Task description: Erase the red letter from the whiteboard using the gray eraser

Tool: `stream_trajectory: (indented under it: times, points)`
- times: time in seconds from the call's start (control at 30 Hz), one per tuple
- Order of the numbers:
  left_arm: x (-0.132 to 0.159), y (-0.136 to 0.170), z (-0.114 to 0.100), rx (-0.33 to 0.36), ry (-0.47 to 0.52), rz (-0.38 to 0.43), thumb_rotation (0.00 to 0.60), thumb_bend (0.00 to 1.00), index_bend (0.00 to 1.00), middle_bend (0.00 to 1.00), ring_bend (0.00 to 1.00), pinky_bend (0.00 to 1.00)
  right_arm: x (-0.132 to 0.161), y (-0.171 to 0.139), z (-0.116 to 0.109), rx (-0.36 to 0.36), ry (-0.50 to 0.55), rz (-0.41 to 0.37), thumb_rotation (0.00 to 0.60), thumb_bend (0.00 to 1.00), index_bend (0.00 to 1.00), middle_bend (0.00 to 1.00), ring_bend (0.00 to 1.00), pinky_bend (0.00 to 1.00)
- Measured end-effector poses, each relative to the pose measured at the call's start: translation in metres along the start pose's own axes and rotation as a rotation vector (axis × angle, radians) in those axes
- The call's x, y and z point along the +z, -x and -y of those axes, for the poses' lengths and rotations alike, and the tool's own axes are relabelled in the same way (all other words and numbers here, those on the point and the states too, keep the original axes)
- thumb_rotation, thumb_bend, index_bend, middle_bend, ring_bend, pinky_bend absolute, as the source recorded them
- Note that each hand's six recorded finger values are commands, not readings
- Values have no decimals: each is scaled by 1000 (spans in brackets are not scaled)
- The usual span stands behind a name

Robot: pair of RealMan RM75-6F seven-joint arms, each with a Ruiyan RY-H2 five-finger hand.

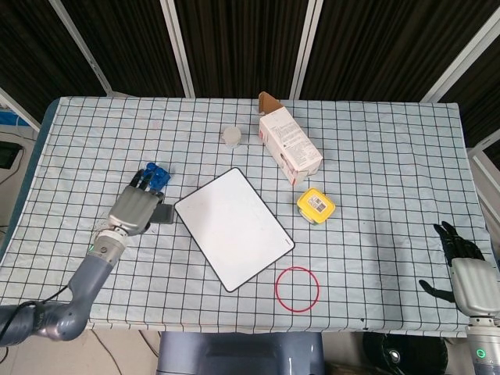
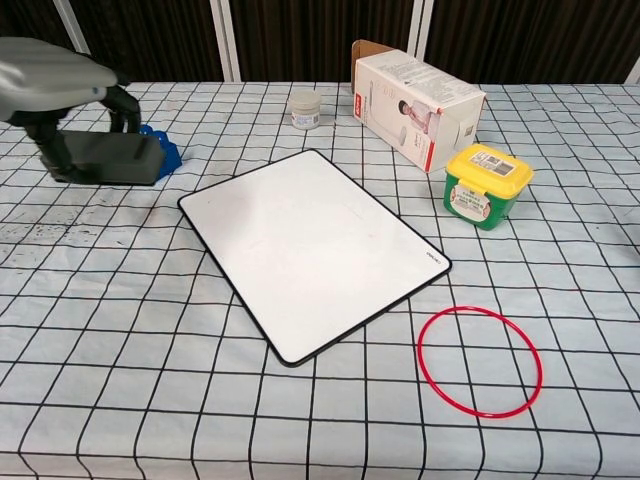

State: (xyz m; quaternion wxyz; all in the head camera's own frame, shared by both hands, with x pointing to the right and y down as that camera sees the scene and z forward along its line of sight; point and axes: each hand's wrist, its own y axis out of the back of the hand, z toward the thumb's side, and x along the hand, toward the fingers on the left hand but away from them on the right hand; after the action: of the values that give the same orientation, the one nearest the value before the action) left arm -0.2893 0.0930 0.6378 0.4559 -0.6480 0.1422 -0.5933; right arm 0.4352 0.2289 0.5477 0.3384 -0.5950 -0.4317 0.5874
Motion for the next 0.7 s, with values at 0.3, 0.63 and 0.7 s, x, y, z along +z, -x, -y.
stream_trajectory:
  times: [0.3, 0.63, 0.7]
  points:
    - [-44, 44, 42, -42, 45, -40, 600, 279, 435, 457, 0, 0, 0, -1, 1, 0, -1, -2, 600, 54, 77, 78, 193, 206]
    - [-77, 35, 75, -61, 56, -71, 600, 279, 431, 456, 0, 0, 0, -1, 1, 0, -1, 1, 600, 54, 77, 78, 193, 206]
    - [-78, 29, 79, -57, 68, -65, 600, 279, 429, 455, 0, 0, 0, -1, 1, 1, -1, 2, 600, 54, 77, 78, 193, 206]
